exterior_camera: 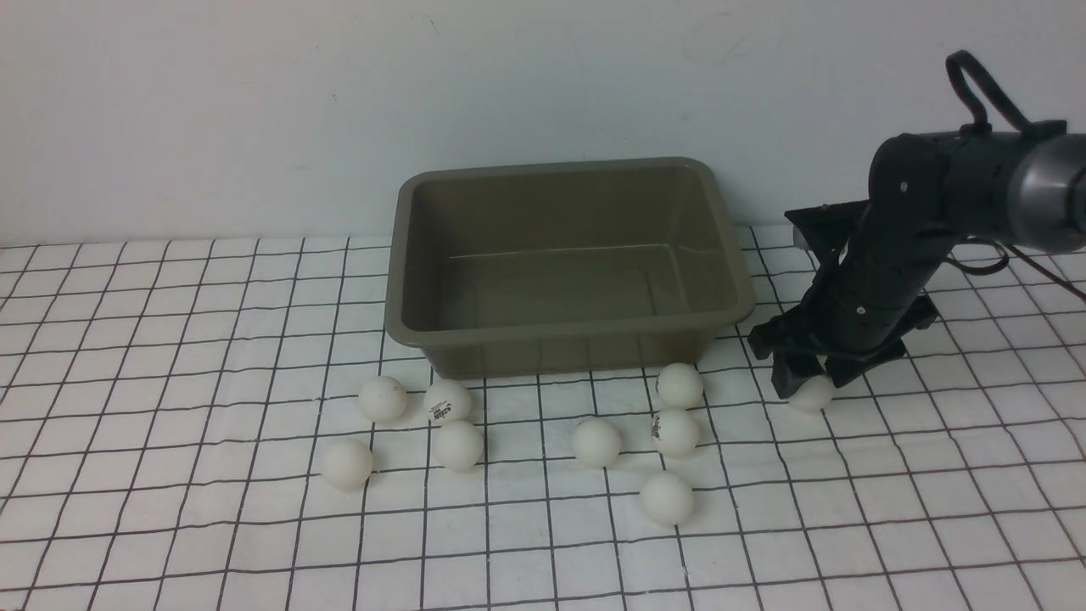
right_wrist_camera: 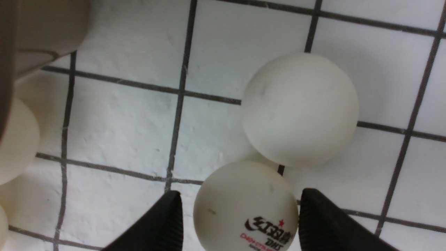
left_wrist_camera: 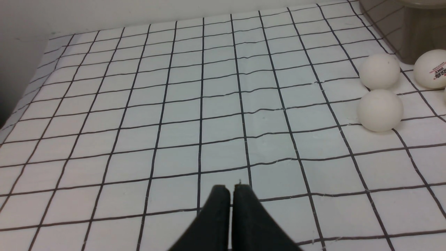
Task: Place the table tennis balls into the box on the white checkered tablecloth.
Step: 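Reach for and grasp a ping pong ball on the table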
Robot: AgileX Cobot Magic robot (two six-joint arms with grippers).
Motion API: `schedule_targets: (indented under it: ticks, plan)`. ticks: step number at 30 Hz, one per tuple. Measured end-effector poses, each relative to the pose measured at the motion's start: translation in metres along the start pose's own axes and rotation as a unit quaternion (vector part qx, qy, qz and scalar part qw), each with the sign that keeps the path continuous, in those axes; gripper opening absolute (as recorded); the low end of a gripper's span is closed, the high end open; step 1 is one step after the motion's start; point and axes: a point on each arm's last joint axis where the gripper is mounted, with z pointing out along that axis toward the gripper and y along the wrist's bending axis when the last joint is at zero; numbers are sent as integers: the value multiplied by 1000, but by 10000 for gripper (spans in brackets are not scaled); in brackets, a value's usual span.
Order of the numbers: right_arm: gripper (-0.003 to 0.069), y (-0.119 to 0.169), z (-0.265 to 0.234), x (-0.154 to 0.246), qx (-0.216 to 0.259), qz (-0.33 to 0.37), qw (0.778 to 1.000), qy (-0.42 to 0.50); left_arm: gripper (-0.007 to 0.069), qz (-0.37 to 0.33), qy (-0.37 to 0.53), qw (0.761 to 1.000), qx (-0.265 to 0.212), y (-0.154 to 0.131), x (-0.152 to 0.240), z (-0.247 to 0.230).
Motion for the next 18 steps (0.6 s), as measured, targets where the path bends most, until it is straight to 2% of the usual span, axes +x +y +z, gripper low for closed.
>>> schedule_targets:
  ticks: [8,18]
  plan:
    - [353,0,0,0,2,-2,1000,1,-4,0,0,1000,0,0,0,0]
    - [347,-1,0,0,3,-3,1000,3,-4,0,0,1000,0,0,0,0]
